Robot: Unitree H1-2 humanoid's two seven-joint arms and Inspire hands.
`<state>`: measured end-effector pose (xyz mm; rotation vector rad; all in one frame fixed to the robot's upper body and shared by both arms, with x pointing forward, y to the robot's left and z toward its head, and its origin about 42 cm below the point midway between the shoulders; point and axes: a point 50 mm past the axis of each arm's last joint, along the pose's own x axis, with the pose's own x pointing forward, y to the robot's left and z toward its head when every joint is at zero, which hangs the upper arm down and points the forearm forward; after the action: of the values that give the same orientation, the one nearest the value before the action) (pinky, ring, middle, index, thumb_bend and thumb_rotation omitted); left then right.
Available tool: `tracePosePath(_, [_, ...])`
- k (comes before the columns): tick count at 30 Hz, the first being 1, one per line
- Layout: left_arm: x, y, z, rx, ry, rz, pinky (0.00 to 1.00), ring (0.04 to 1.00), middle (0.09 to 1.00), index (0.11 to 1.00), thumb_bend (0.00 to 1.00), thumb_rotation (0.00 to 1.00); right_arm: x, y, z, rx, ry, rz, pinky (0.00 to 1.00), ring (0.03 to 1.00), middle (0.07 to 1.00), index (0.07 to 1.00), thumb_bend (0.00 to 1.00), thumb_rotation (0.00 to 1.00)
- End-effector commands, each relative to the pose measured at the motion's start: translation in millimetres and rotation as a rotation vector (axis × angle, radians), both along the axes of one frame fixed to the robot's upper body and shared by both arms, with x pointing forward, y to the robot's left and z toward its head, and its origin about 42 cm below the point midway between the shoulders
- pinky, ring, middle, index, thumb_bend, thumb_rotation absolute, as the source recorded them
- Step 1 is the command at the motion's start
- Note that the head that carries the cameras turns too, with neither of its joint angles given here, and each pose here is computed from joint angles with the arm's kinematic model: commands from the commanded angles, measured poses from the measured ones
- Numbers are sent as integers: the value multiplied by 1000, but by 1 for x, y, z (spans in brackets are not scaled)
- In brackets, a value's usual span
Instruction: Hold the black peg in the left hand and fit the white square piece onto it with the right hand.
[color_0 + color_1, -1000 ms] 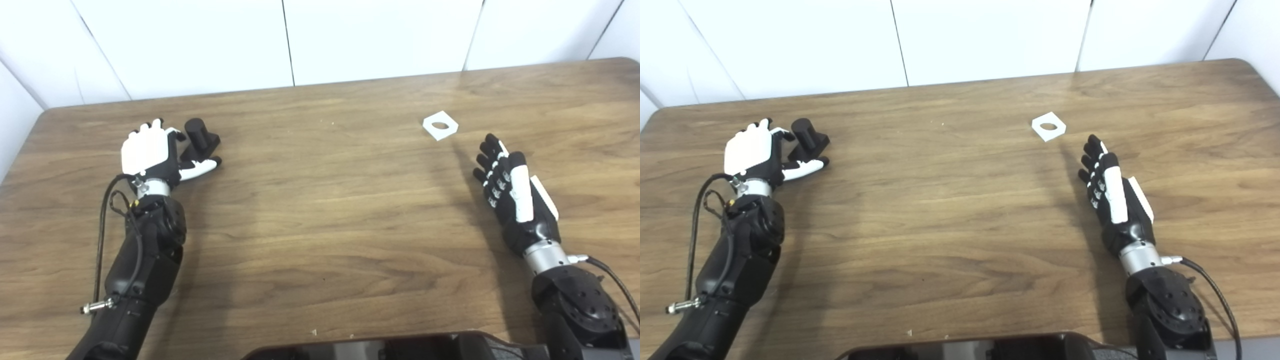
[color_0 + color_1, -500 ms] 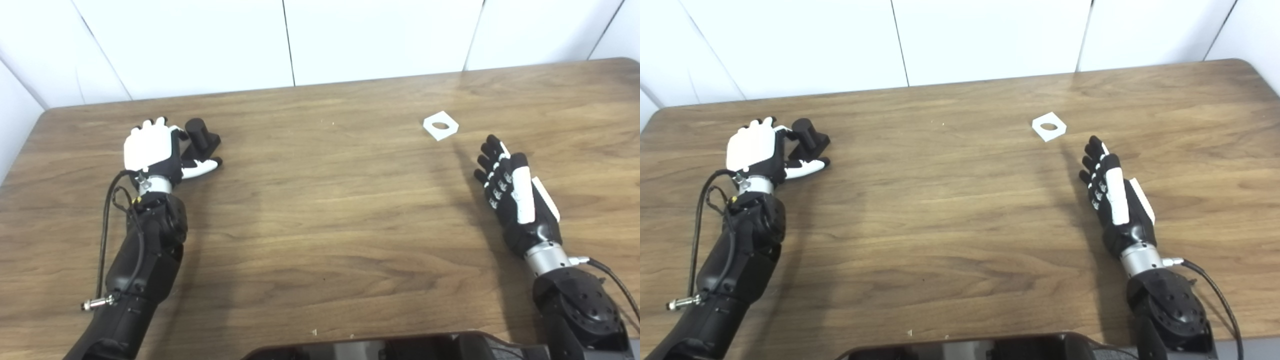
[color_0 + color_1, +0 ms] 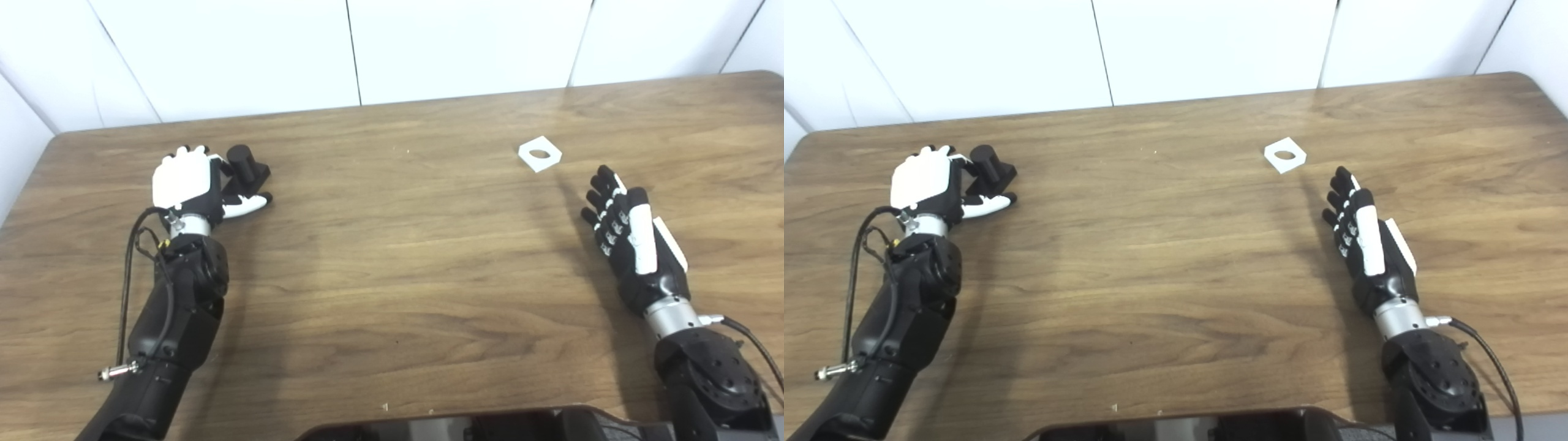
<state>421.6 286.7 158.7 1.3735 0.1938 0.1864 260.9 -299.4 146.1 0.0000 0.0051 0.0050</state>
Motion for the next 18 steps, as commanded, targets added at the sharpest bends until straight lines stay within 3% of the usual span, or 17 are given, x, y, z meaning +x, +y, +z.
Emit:
tracePosePath(1, [11,3,25,-4,-52,1,1000,1000,940,644,713,518,1,-4,15,-22,-69,7,1000,1000,1000,1000,641,1000])
tracePosePath(10, [12,2,27,-39,-43,3,1000,1000,935,658,702,503,2,-5,14,-7,-71,8,1000,1000,1000,1000,622,1000])
tracePosePath(18, [11,1,26,-83,-50,4,1000,1000,921,589,689,443,3,-7,15,-21,-73,7,1000,1000,1000,1000,616,1000])
